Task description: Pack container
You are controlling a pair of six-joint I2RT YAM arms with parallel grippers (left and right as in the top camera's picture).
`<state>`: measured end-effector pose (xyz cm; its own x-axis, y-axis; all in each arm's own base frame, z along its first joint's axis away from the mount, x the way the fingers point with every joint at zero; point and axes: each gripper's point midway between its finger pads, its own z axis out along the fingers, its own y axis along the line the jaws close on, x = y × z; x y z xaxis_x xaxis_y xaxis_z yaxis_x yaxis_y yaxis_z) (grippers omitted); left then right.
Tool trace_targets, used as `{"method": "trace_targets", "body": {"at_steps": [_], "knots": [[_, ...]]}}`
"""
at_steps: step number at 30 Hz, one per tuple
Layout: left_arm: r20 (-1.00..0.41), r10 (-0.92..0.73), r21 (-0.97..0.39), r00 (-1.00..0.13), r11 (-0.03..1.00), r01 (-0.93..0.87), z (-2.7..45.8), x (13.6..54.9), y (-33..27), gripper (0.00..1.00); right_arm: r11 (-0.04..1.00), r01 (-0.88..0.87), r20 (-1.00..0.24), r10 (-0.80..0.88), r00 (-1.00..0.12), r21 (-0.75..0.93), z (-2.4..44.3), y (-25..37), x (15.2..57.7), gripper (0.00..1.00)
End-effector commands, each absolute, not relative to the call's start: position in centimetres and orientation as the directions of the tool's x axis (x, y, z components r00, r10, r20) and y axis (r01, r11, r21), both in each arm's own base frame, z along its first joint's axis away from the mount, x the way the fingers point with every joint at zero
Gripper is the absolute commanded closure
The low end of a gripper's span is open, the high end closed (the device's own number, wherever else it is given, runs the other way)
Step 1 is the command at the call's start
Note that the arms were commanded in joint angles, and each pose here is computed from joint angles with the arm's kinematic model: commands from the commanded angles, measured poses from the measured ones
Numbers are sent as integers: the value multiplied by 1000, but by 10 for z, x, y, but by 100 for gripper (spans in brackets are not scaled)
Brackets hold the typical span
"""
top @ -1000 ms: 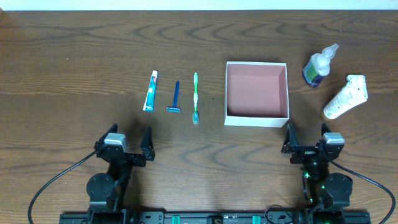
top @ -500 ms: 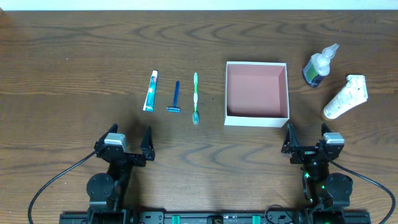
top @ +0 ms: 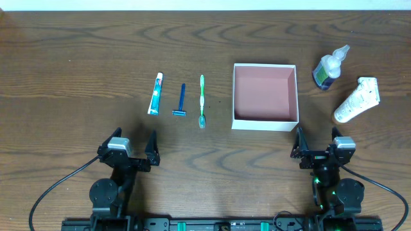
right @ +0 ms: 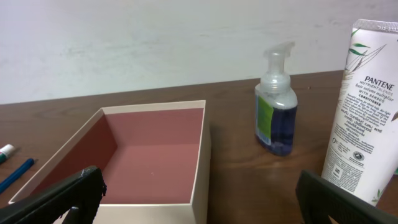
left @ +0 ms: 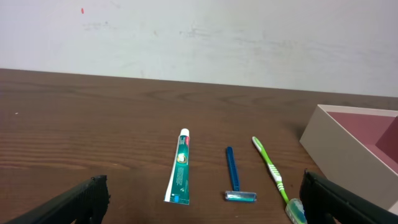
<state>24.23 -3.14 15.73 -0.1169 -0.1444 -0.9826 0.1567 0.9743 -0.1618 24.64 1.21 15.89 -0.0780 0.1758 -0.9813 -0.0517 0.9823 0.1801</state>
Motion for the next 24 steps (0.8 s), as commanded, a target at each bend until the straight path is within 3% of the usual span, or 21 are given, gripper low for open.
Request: {"method": "trace_targets", "body": {"at_steps": [1, 4, 7, 10, 13, 15, 18, 24], "knots": [[-976, -146, -171, -161, 973, 157, 142, 242, -32, 2, 975, -94, -980, 198, -24, 200, 174, 18, 246, 1], [-976, -146, -171, -161, 973, 157, 142, 242, -32, 2, 968, -156, -977, 206, 49, 196, 195, 26, 244, 1], [-976, -146, -171, -161, 973, 157, 142, 242, -32, 2, 965, -225, -960, 182, 215, 132, 237, 34, 236, 1], [-976, -146, -171, -161, 973, 157, 142, 242, -32, 2, 978, -206, -914, 107, 390, 27, 287, 32, 221, 1], [-976, -146, -171, -161, 973, 157, 142, 242, -32, 2, 989, -127, -898, -17, 439, -81, 331, 27, 214, 1], [-976, -146, -171, -161, 973, 157, 142, 242, -32, 2, 984, -73, -915, -123, 385, -163, 352, 23, 221, 1], [-976, -146, -171, -161, 973, 157, 142, 242, -32, 2, 964, 11, -943, -263, 204, -266, 378, 7, 245, 1], [-976, -146, -171, -161, 973, 157, 142, 242, -32, 2, 961, 36, -934, -259, -245, -276, 408, -35, 304, 1]]}}
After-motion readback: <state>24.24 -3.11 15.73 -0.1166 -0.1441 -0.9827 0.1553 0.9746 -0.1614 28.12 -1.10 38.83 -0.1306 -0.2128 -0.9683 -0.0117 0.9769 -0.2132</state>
